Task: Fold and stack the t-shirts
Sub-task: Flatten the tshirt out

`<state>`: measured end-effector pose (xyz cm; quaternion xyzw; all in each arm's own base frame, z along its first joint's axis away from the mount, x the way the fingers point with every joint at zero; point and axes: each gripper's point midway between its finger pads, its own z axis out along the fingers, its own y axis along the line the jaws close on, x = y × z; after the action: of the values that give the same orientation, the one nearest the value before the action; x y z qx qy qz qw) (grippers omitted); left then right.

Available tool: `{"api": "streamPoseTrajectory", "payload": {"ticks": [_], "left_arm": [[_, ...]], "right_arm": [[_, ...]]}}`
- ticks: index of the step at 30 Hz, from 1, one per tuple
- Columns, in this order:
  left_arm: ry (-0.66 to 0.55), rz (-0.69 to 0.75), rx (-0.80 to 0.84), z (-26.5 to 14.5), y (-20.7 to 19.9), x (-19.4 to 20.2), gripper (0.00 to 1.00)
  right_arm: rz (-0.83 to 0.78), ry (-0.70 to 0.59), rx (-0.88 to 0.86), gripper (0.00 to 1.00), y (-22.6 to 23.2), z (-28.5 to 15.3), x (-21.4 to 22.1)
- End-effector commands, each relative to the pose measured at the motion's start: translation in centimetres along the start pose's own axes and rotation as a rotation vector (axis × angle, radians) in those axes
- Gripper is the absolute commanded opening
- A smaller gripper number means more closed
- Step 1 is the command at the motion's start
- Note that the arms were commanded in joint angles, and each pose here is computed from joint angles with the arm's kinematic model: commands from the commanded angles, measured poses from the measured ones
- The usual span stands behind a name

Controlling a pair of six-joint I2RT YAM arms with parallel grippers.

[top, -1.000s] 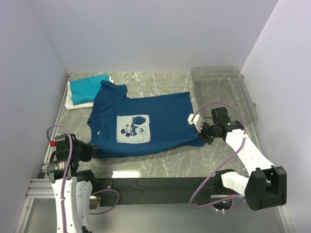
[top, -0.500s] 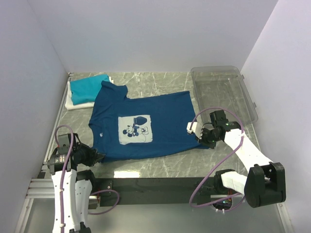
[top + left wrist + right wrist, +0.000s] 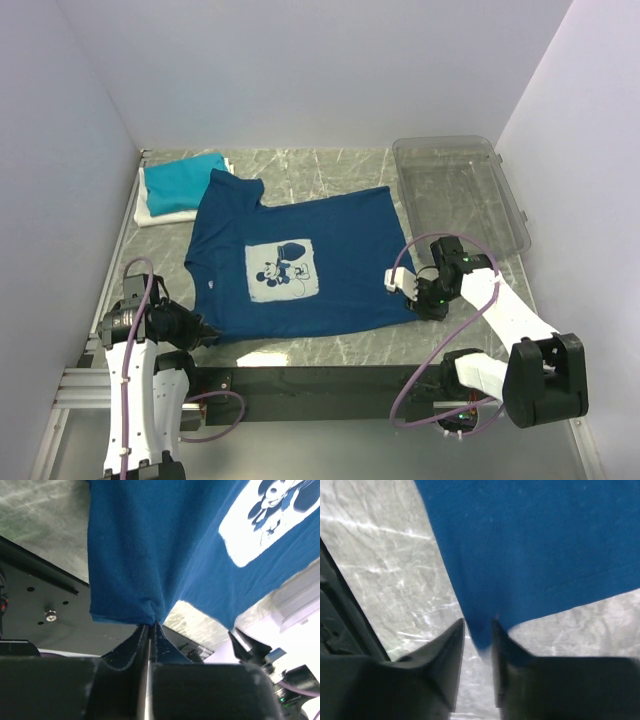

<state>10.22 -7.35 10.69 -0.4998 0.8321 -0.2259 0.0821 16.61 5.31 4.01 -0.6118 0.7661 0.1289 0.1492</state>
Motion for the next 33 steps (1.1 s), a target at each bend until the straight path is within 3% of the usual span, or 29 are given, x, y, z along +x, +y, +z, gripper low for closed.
{"api": "streamPoseTrajectory", "payload": {"ticks": [1, 3, 4, 6, 9, 13, 16, 18, 22, 27, 33], "left_arm": [[0.051, 0.053, 0.054, -1.8, -1.2, 1.3, 0.22], [0.011, 0.092, 0.112, -3.5, -2.8, 1.0, 0.38], [-0.017, 0.116, 0.126, -4.1, -3.4, 0.6, 0.53], [-0.09, 0.17, 0.182, -6.1, -5.4, -0.5, 0.62], [-0.225, 0.231, 0.222, -8.1, -7.8, -2.9, 0.67], [-0.479, 0.306, 0.412, -9.3, -13.8, -8.5, 0.72], [-0.626, 0.34, 0.496, -8.2, -17.3, -13.2, 0.73], [-0.663, 0.385, 0.502, -7.2, -18.8, -15.2, 0.7], [-0.703, 0.522, 0.493, -6.2, -23.2, -19.0, 0.68], [-0.716, 0.71, 0.533, -4.9, -29.3, -22.2, 0.68], [-0.652, 0.77, 0.472, -0.1, -32.4, -26.2, 0.69]], "right_arm": [[-0.03, -0.02, 0.01, 0.44, 0.1, -1.2, -0.6], [-0.039, -0.057, 0.046, 0.56, -0.9, -2.5, -2.1], [-0.04, -0.085, 0.04, 0.57, -1.0, -3.0, -2.8], [-0.048, -0.138, 0.074, 0.59, -2.2, -4.6, -4.8], [-0.037, -0.246, 0.069, 0.6, -3.2, -6.2, -7.9], [0.077, -0.385, 0.059, 0.6, -6.1, -7.1, -12.0], [0.249, -0.498, 0.025, 0.59, -8.5, -8.1, -15.8], [0.29, -0.554, 0.04, 0.58, -10.4, -9.5, -18.3], [0.481, -0.571, 0.036, 0.56, -14.5, -9.1, -21.5], [0.567, -0.546, 0.06, 0.53, -18.3, -8.2, -23.3], [0.614, -0.521, 0.059, 0.52, -20.6, -6.9, -24.0]]}}
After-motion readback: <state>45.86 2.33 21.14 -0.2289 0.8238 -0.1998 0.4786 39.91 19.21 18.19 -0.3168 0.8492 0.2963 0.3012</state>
